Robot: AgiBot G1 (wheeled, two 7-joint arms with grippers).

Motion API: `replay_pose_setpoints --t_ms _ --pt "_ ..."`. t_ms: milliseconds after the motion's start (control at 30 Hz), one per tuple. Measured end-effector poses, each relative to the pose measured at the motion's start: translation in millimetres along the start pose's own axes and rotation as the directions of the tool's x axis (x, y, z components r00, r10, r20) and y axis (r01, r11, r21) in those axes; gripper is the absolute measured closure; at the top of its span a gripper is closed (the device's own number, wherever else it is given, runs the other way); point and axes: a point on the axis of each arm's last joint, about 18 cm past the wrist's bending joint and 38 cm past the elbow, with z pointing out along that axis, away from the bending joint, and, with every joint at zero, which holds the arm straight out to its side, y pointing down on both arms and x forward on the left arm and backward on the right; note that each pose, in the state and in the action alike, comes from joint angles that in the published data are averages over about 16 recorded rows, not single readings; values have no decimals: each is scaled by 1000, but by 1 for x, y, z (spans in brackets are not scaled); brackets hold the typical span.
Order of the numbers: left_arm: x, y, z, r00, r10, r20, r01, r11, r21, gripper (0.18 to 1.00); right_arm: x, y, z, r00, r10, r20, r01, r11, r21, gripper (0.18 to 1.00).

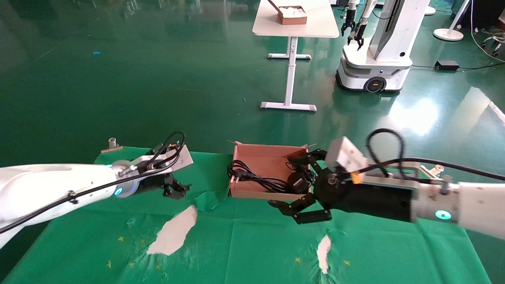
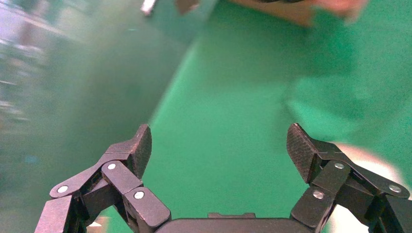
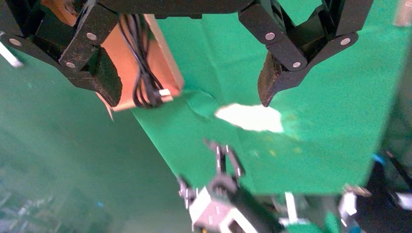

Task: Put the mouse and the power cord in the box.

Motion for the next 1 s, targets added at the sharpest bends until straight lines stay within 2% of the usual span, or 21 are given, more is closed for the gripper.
replay_pose_setpoints --t_ms 233,500,733,1000 --pt "28 9 -13 980 -142 -137 151 987 57 184 -23 -15 -34 997 40 60 -45 995 89 178" --pt "51 11 -37 925 -248 -287 296 946 135 184 -53 -36 -72 987 58 150 -84 982 169 178" --pt "63 7 -66 868 -287 -406 396 893 216 184 -78 -52 -99 972 56 228 -106 971 212 178" --pt "69 2 -109 813 -268 -517 475 818 324 184 -91 -61 -112 962 52 269 -116 967 228 178"
